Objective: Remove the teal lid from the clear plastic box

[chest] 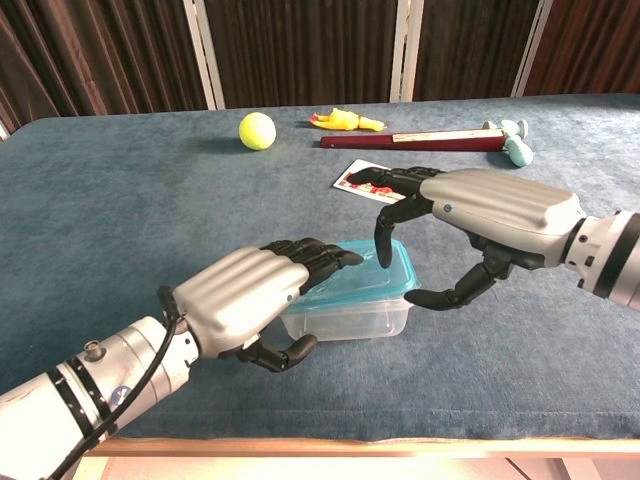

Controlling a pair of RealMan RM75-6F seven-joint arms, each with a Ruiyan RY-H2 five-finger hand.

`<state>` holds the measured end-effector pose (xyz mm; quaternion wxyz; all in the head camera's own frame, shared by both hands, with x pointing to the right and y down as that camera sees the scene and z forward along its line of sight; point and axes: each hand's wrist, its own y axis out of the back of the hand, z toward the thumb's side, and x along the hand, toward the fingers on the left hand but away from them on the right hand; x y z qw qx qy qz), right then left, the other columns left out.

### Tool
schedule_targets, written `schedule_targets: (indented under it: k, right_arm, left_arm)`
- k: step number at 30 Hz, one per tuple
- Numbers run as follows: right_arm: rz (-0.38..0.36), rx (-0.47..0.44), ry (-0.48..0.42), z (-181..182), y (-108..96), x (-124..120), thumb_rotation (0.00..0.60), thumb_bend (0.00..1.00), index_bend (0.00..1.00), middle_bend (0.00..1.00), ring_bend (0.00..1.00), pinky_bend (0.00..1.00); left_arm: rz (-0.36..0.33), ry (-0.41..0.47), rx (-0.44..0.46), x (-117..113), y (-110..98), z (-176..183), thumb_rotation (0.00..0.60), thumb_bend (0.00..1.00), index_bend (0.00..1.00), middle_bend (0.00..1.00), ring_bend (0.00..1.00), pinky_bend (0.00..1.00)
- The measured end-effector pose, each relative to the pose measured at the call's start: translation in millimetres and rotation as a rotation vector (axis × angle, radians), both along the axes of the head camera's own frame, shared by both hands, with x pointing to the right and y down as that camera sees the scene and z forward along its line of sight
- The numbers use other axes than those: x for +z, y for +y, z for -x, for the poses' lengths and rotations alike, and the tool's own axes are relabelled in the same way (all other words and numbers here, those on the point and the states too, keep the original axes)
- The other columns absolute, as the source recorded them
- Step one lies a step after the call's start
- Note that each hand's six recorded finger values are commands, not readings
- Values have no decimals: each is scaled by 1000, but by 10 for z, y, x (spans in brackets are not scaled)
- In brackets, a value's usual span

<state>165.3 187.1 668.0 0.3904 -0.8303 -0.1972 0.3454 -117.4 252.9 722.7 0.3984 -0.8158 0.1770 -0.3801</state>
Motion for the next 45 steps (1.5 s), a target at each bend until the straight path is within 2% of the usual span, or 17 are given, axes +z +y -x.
schedule_targets:
  k: [19, 34, 40, 45]
  right_arm:
    - [-83, 2, -6, 15, -79, -29, 600, 506, 601, 71, 0, 0]
    - [-176, -9, -1, 9, -150, -15, 600, 513, 615, 107, 0, 0]
    - [-171, -14, 0, 57, -130, 61, 600, 516, 633, 118, 0, 0]
    - [-165, -19, -11, 130, -118, 97, 600, 557, 682, 142, 0, 0]
  left_arm:
    - [2, -5, 6, 14, 22, 26, 600, 441, 0, 96, 52, 179]
    - [1, -6, 8, 17, 16, 41, 600, 440, 0, 96, 52, 182]
    - [0, -5, 8, 13, 17, 47, 600, 440, 0, 96, 52, 182]
    - [-2, -7, 5, 10, 6, 60, 600, 440, 0, 96, 52, 182]
